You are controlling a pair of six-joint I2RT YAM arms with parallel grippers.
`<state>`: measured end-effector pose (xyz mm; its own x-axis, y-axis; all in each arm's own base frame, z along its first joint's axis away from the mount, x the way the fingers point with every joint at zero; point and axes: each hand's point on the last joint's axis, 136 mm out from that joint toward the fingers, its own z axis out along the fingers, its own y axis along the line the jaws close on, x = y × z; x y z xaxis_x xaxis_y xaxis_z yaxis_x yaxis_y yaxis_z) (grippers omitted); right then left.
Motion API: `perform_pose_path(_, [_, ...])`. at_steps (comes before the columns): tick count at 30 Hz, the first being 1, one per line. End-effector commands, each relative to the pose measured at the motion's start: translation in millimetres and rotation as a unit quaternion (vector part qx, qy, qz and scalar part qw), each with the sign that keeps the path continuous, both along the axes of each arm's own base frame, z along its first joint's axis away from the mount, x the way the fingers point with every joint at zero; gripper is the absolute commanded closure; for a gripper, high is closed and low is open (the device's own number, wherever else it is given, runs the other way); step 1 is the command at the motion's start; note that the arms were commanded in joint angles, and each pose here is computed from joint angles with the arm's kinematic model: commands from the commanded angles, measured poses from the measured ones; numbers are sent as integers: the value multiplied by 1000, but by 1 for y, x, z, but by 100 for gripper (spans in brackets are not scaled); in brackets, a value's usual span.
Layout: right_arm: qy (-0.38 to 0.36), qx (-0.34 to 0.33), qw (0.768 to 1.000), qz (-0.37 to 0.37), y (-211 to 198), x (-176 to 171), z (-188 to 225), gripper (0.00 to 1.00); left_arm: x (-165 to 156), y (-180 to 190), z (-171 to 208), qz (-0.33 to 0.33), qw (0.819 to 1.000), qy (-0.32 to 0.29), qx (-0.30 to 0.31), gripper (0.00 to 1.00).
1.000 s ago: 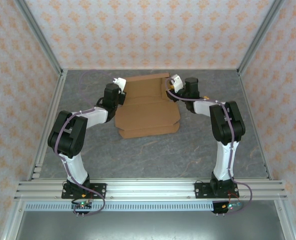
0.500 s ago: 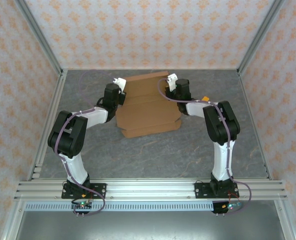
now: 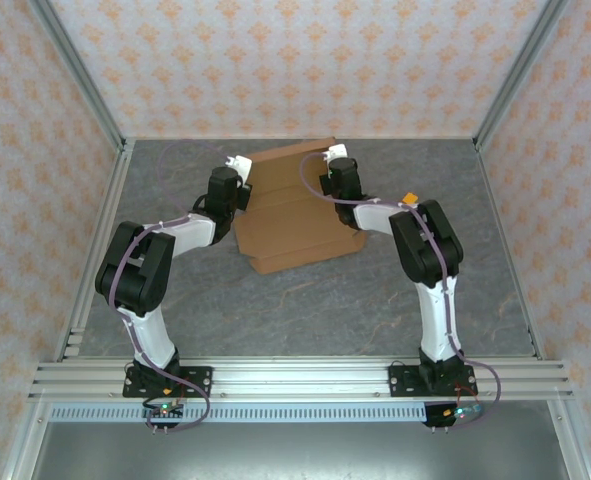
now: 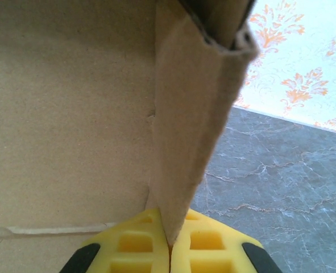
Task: Fold the paper box
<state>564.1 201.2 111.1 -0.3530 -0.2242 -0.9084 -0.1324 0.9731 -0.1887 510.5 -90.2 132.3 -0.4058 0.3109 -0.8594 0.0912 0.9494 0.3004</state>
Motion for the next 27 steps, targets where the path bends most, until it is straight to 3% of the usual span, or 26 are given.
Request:
perform_pose_path(1, [-9,-13,997,-79,-20,5,-1,95,-7,-8,7,-18,1000,8,21,100])
perform_pose_path(15, [0,-4,1000,7,4,10,0,79,-7,-6,8,-14,1000,10,26,100])
perform_pose_path(27, [-15,-35,992,-117,-34,15,2,91,-7,-6,8,-13,1000,12,24,100])
